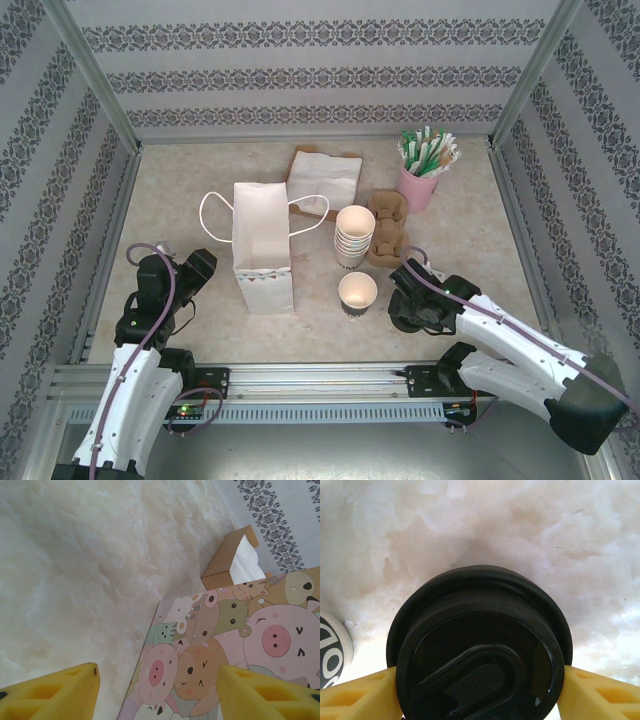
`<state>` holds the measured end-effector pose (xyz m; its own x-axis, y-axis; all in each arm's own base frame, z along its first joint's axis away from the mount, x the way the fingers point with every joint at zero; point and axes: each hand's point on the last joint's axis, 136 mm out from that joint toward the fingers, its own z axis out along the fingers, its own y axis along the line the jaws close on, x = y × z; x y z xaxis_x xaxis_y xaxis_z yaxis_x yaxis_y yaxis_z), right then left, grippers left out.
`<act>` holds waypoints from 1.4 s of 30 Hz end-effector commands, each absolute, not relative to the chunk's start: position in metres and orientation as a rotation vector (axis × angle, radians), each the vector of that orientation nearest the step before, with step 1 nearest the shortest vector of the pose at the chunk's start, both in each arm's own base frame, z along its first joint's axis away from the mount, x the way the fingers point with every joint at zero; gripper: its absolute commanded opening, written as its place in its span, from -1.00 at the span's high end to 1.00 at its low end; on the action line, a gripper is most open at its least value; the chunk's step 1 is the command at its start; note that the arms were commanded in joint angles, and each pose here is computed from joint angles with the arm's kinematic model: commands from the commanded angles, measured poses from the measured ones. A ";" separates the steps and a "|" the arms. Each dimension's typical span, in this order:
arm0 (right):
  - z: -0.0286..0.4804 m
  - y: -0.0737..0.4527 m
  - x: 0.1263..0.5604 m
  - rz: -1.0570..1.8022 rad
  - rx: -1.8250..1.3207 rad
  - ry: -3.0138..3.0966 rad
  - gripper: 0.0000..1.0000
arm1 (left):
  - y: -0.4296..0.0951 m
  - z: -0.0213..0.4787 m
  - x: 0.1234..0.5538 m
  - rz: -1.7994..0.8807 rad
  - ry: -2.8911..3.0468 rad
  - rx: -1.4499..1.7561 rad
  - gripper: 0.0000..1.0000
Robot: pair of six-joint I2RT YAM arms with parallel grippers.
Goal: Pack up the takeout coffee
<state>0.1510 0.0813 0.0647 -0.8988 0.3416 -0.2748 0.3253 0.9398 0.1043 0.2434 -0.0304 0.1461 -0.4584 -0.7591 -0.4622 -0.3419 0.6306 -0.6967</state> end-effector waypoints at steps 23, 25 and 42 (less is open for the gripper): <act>0.174 0.108 0.167 0.158 0.013 2.809 -0.45 | -0.033 0.180 0.251 -0.666 2.006 -0.750 -0.28; 0.180 0.121 0.171 0.187 -0.059 2.807 -0.45 | -0.034 0.181 0.251 -0.670 2.007 -0.734 -0.28; 0.159 0.203 0.181 0.180 -0.427 2.905 -0.46 | -0.037 0.185 0.249 -0.671 2.021 -0.696 -0.28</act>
<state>0.1823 0.1963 0.1566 -0.9462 -0.2366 -0.2207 -0.2610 0.9613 0.0881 0.2477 -0.0331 0.1710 -0.4627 -0.7116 -0.5286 -0.2643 0.6799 -0.6840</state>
